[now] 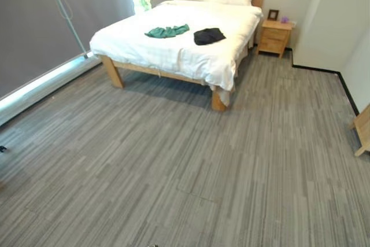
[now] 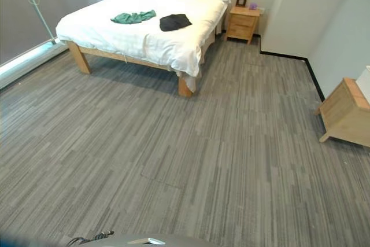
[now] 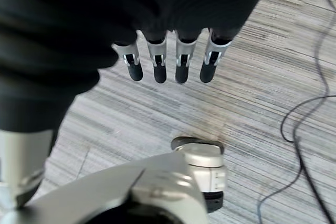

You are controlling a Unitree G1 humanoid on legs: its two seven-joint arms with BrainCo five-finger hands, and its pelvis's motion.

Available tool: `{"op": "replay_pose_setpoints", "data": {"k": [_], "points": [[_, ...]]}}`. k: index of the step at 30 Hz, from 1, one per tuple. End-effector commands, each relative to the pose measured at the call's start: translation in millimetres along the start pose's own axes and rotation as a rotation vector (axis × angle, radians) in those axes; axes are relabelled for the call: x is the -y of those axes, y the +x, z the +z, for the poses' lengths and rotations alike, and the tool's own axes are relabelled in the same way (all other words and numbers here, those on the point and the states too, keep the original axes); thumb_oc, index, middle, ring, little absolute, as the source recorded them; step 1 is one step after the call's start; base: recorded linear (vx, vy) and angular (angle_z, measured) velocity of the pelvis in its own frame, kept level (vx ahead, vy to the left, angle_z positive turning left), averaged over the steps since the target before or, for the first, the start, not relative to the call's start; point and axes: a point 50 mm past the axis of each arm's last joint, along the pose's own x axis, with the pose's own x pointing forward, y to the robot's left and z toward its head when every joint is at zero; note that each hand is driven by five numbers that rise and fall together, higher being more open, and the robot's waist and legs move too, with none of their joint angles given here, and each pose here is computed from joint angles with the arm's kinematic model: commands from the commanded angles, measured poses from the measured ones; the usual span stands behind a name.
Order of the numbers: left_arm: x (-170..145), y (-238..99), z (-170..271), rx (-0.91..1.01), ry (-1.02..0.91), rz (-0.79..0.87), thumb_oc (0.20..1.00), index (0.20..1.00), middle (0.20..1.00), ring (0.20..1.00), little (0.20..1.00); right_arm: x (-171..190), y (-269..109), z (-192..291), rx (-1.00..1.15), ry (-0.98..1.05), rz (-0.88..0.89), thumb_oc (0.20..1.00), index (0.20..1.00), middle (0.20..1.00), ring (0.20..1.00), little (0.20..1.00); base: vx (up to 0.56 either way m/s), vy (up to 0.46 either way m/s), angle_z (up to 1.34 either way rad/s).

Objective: Pick up bed clothes into laundry basket.

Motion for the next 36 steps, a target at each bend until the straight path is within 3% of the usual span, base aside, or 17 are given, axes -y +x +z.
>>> {"op": "replay_pose_setpoints", "data": {"k": [1, 8, 12, 14, 16, 17, 18, 19, 21, 28, 30, 36], "points": [[3.5, 2.6, 17.2, 0.023, 0.058, -0.023, 1.0, 1.0, 1.0, 1.0, 1.0, 1.2, -1.7, -13.9, -0.065, -0.069, 0.017, 1.0, 1.0, 1.0, 1.0, 1.0, 0.0, 0.0, 0.0], [-7.8, 2.8, 34.0, 0.083, -0.034, 0.024, 1.0, 1.0, 1.0, 1.0, 1.0, 6.0, -0.1, 8.2, 0.014, -0.054, 0.0, 1.0, 1.0, 1.0, 1.0, 1.0, 0.0, 0.011, -0.08], [-29.4, -1.4, 84.7, 0.256, -0.032, 0.086, 1.0, 1.0, 1.0, 1.0, 1.0, 25.9, -2.3, 46.7, 0.143, -0.05, -0.062, 1.0, 1.0, 1.0, 1.0, 1.0, 0.0, 0.014, -0.02], [-45.4, -16.7, 134.4, 0.492, -0.147, 0.112, 1.0, 1.0, 1.0, 1.0, 1.0, 53.6, -18.8, 103.7, 0.423, 0.098, -0.122, 1.0, 1.0, 1.0, 1.0, 1.0, -0.04, 0.045, -0.03], [-53.1, -28.8, 152.9, 0.612, -0.218, 0.115, 1.0, 1.0, 1.0, 1.0, 1.0, 65.9, -39.4, 136.8, 0.628, 0.196, -0.128, 1.0, 1.0, 1.0, 1.0, 1.0, -0.02, 0.025, -0.04], [-53.0, -28.7, 152.6, 0.611, -0.217, 0.115, 1.0, 1.0, 1.0, 1.0, 1.0, 65.9, -39.4, 136.2, 0.627, 0.196, -0.128, 1.0, 1.0, 1.0, 1.0, 1.0, 0.0, 0.0, 0.0], [-57.6, -46.9, 171.3, 0.756, -0.253, 0.115, 1.0, 1.0, 1.0, 1.0, 1.0, 69.9, -65.6, 160.5, 0.844, 0.312, -0.095, 1.0, 1.0, 1.0, 1.0, 1.0, 0.0, 0.0, 0.0], [-56.4, -52.9, 175.6, 0.798, -0.251, 0.11, 1.0, 1.0, 1.0, 1.0, 1.0, 69.0, -75.2, 166.4, 0.916, 0.361, -0.074, 1.0, 1.0, 1.0, 1.0, 1.0, 0.0, 0.0, 0.0], [-51.8, -59.2, 181.5, 0.842, -0.226, 0.095, 1.0, 1.0, 1.0, 1.0, 1.0, 67.5, -78.8, 167.4, 0.956, 0.42, -0.05, 1.0, 1.0, 1.0, 1.0, 1.0, 0.0, 0.03, 0.02], [-39.3, -60.8, 181.5, 0.854, -0.228, 0.044, 1.0, 1.0, 1.0, 1.0, 1.0, 58.6, -73.6, 163.4, 0.913, 0.338, -0.047, 1.0, 1.0, 1.0, 1.0, 1.0, 0.0, 0.01, 0.01], [-32.4, -62.5, 172.7, 0.847, -0.18, 0.037, 1.0, 1.0, 1.0, 1.0, 1.0, 34.0, -70.7, 157.8, 0.917, 0.437, 0.078, 1.0, 1.0, 1.0, 1.0, 1.0, -0.01, 0.04, -0.01], [-31.6, -66.4, 176.8, 0.868, -0.154, 0.042, 1.0, 1.0, 1.0, 1.0, 1.0, 22.2, -82.9, 171.1, 0.988, 0.407, 0.143, 1.0, 1.0, 1.0, 1.0, 1.0, 0.0, 0.019, 0.0]]}}
